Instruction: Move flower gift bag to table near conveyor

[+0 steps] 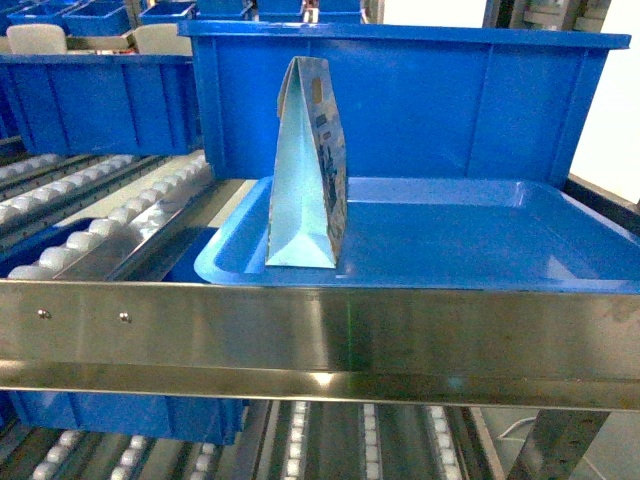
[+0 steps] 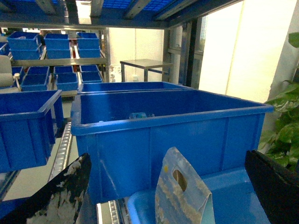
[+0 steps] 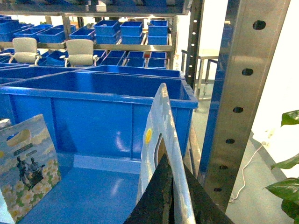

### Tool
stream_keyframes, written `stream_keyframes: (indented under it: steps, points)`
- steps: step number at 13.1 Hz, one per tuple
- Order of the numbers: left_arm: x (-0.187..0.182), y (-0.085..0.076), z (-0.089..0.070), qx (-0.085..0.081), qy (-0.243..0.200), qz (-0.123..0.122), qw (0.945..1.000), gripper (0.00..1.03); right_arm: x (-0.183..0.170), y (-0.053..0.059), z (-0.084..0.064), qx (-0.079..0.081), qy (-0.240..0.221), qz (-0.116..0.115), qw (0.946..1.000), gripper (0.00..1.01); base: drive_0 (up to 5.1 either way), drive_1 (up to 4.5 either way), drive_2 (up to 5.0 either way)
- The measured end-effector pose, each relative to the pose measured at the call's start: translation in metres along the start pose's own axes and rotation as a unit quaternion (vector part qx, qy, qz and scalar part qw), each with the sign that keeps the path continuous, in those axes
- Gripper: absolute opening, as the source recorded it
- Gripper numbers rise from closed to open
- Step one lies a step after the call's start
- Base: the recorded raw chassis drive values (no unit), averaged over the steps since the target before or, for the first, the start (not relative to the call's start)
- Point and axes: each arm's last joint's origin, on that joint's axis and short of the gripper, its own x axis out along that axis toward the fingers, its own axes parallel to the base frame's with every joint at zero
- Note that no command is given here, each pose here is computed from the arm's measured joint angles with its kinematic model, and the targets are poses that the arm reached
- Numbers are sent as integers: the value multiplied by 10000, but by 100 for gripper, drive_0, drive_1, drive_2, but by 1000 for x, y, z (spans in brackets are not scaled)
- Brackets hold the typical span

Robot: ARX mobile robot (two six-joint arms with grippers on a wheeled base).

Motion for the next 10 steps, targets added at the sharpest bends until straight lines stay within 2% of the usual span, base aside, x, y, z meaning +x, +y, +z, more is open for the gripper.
stream_keyframes:
  steps: [1, 3, 4, 6, 9, 10]
  points:
    - [0, 0, 0, 0, 0, 2, 10000, 98, -5, 2, -3, -21, -18, -53, 10000, 2, 0, 0, 0]
    - [0, 0, 0, 0, 2, -4, 10000, 98, -11, 5, -7, -44, 22, -18, 10000, 2, 0, 0, 0]
    - [0, 0, 0, 0, 0, 0, 10000, 98, -12, 5, -10, -63, 36, -142, 9999, 2, 0, 0, 0]
    - [0, 0, 0, 0, 0, 2, 10000, 98, -12, 5, -12, -63, 75, -200, 9998, 2, 0, 0, 0]
    - [24, -18, 4, 142, -122, -202, 9996, 98, -12, 5, -12, -63, 71, -211, 9997, 2, 0, 0, 0]
    - [33, -24, 6, 124, -142, -91, 9998, 98, -12, 5, -12, -63, 71, -213, 9997, 2, 0, 0, 0]
